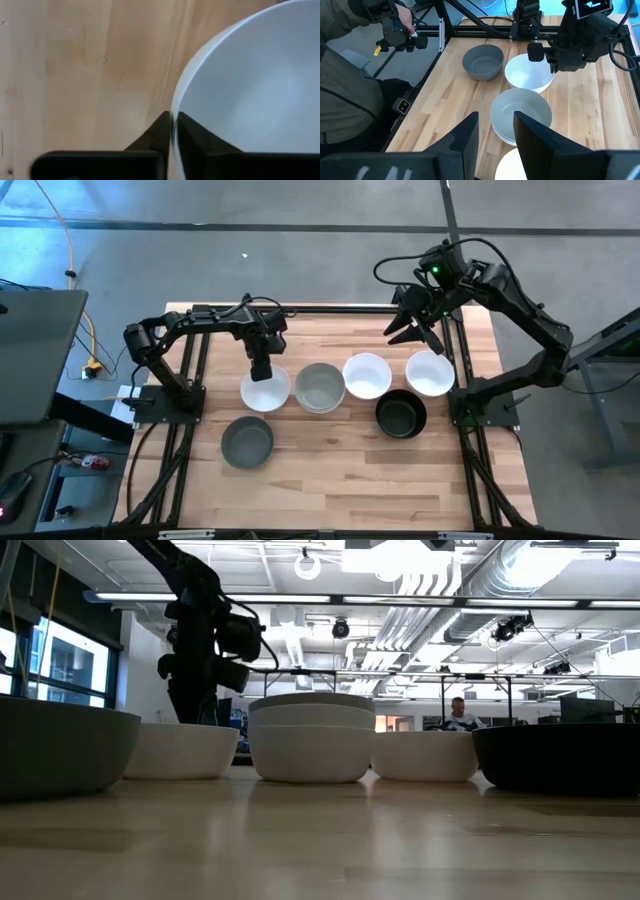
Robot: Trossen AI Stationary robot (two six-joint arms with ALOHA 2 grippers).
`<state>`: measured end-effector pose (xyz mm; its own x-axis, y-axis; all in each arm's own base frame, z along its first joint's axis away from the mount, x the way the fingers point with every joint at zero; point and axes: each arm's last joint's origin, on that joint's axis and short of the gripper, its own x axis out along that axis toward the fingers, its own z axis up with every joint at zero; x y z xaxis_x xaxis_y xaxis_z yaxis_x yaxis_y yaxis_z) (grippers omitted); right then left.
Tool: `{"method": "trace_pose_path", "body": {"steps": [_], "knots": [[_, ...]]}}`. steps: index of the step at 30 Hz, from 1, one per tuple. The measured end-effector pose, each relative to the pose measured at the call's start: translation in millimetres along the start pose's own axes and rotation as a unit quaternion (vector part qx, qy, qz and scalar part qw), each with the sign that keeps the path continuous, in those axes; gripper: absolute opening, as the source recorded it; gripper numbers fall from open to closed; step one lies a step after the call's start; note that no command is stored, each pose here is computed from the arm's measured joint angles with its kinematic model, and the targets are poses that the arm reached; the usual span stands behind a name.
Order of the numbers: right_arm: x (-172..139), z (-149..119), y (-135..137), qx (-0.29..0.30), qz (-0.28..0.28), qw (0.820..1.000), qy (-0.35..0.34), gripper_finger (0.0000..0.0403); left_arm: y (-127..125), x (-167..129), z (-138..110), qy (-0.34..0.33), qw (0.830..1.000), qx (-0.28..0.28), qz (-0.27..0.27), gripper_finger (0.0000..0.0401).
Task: Nest bowls inside each other
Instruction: Stack the white bowl on top of the gray bowl
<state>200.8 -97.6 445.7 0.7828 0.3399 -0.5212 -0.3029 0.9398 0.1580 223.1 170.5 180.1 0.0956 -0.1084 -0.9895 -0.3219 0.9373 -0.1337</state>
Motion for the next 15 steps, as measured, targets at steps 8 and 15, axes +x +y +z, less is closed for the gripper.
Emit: {"method": "trace_pose_path", "body": {"steps": [8,15], "knots": [[0,0,0,-0.003,0.000,1.000,-0.001,0.0112,4,-4,0,0.004,1.000,0.003,0.014,0.0003],[0,1,0,-0.004,-0.001,1.000,-0.002,0.0112,16,-25,3,0.005,0.999,-0.008,0.030,0.0001]]}}
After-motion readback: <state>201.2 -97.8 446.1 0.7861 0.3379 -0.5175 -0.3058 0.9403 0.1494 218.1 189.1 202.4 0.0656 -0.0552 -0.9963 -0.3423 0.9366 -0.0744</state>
